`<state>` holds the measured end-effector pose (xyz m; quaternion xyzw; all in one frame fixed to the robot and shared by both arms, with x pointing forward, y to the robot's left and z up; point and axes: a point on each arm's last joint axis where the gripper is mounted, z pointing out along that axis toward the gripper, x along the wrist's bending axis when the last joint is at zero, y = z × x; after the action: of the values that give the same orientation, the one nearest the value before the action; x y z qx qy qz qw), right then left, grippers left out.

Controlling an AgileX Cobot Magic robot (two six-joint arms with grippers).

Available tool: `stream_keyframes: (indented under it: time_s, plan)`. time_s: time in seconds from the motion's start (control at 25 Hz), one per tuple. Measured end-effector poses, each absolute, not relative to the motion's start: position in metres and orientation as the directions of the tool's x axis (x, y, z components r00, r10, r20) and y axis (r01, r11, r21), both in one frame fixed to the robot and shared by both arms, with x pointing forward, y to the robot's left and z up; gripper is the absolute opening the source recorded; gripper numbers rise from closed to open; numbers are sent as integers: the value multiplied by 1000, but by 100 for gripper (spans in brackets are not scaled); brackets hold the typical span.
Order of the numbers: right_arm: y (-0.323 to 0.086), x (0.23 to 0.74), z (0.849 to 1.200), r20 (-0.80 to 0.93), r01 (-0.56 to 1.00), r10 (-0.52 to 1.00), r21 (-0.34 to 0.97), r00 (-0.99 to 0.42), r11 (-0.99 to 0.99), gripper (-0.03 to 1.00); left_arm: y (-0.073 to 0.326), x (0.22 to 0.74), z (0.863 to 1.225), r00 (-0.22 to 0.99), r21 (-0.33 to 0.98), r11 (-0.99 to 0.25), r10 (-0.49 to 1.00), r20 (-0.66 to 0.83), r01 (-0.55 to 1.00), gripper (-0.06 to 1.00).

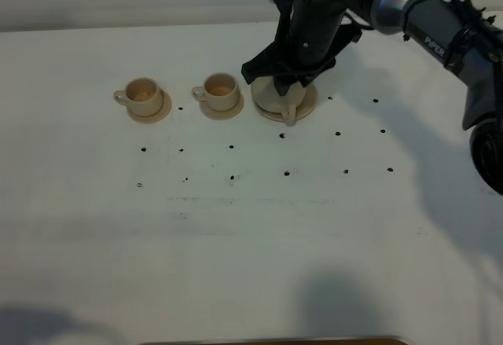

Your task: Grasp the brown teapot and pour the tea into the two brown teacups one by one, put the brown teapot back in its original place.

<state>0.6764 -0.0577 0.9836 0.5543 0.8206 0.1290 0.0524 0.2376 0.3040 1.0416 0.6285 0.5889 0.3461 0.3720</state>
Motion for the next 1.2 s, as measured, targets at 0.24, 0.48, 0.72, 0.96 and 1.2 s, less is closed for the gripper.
stream_keyframes:
  time_s: [0.24,0.48,0.72,0.96,1.2]
  plan:
    - [-56,677,972,73,915,934,240,-350,324,37,304,238,1042,67,875,-30,998,-3,483,7]
    - [-59,679,971,39,915,940,246,-339,320,37,304,238,1042,67,875,-30,998,-3,483,7]
    - [-60,681,969,15,914,944,255,-330,316,37,304,238,1042,67,875,-30,998,-3,483,7]
    - [-59,684,968,19,908,944,280,-330,312,37,304,238,1042,67,875,-30,998,-3,483,7]
    - [-59,685,963,18,908,945,282,-328,310,37,304,238,1042,67,875,-30,998,-3,483,7]
